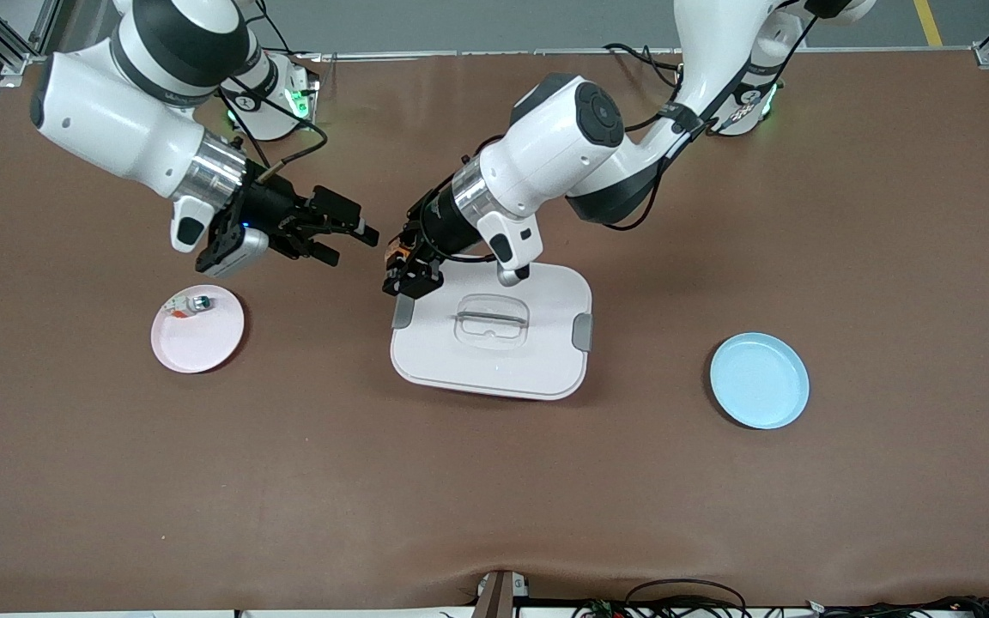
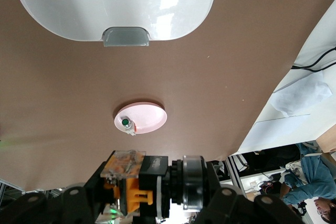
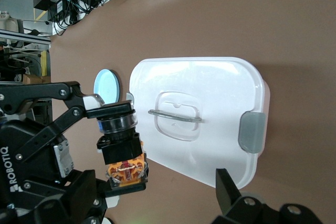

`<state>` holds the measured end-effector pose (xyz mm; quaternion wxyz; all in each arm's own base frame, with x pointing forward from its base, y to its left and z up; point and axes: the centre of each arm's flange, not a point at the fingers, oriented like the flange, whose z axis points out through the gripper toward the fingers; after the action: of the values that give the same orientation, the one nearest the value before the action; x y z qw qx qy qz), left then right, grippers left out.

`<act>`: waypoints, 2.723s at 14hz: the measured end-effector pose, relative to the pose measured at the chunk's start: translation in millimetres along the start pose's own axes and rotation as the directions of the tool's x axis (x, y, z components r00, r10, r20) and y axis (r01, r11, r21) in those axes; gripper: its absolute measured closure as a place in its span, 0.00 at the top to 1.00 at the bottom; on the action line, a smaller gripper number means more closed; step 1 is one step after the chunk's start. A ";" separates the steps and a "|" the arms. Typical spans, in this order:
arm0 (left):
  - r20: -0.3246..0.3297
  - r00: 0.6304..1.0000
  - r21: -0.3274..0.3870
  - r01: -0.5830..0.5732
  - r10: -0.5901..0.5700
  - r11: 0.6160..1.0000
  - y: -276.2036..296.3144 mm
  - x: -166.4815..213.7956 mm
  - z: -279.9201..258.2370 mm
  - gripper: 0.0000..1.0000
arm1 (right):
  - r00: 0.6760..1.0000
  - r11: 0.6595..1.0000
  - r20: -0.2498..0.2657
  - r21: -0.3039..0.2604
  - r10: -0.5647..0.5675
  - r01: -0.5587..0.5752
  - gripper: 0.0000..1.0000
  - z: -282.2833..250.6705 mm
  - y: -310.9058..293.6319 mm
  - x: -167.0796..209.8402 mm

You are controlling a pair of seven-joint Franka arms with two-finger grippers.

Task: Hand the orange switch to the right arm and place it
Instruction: 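Hold the switch with the left gripper while the right gripper approaches it, then close the right gripper on the switch and open the left gripper, then carry the switch to the white plate while the left gripper withdraws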

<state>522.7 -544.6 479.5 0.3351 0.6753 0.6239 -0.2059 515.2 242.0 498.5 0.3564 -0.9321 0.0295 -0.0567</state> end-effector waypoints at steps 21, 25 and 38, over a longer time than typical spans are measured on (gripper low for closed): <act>0.000 1.000 -0.004 0.003 -0.003 1.000 1.7 1.8 0.5 0.72 | 0.998 0.997 -0.014 0.028 -0.066 0.066 0.41 36.5 -21.0 -2.4; 0.001 1.000 -0.007 0.002 -0.002 1.000 1.9 1.6 0.3 0.72 | 0.997 0.997 -0.015 0.031 -0.070 0.071 0.41 36.2 -20.7 -2.0; -0.056 0.991 0.031 -0.118 0.120 0.992 22.5 17.0 -27.2 1.00 | 0.825 0.824 0.106 -0.073 -0.555 0.563 0.41 14.8 61.2 32.0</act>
<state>543.3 -513.2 490.9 0.3191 0.7216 0.5891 -0.1744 547.9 203.2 449.3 0.2778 -0.9181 -0.2561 -0.1196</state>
